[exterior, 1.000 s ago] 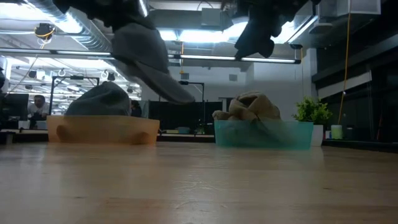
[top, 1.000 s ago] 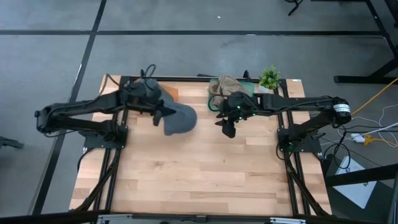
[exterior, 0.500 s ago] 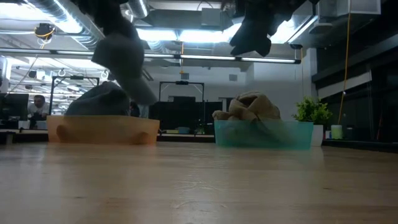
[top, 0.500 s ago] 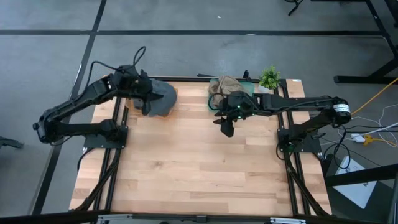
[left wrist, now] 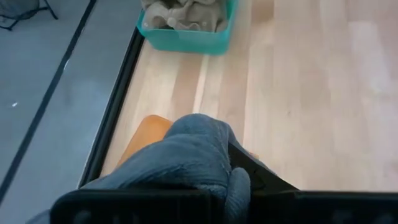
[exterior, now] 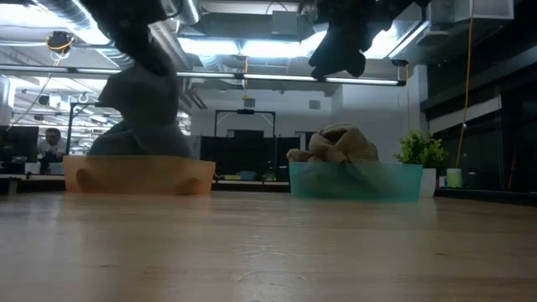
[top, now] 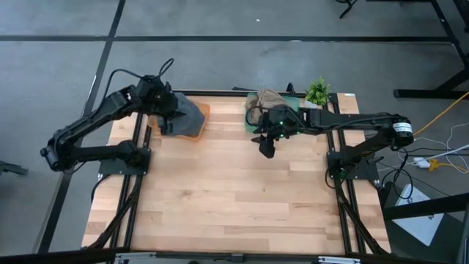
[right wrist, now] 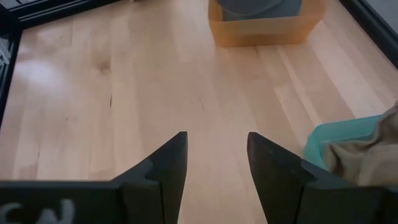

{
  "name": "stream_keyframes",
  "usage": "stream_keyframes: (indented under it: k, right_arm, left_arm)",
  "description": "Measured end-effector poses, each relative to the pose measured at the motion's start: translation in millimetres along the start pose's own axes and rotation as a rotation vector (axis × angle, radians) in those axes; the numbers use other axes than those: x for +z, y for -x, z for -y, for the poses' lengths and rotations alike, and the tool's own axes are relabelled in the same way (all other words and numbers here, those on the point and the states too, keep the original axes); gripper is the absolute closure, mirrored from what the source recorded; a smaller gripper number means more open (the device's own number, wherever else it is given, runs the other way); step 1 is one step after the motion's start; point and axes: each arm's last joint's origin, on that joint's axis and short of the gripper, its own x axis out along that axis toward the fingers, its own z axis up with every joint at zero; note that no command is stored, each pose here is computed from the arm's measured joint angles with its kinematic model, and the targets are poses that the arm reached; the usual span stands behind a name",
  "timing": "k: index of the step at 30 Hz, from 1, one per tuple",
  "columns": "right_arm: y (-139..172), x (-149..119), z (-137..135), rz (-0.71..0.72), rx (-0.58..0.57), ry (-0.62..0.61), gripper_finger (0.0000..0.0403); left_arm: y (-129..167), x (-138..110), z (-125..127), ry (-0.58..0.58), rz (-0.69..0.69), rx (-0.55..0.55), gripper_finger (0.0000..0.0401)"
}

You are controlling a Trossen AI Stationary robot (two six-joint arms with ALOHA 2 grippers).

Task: Pick & Place hat
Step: Put the gray cap into the orange bin

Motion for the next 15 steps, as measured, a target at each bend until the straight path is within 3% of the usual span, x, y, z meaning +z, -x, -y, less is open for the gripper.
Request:
stream_keyframes:
  k: [11, 15]
  right_arm:
    - [0.2, 6.7, 7.8, 0.058, -0.014, -0.021, 0.0238]
    - [0.2, 7.3, 8.1, 0.065, -0.026, -0.021, 0.0238]
  left_arm:
    - [-32.5, -2.5, -10.6, -0.054, -0.119, -0.07, 0.0398]
    - [-42.4, -5.0, -15.6, -0.106, -0.203, -0.017, 0.0398]
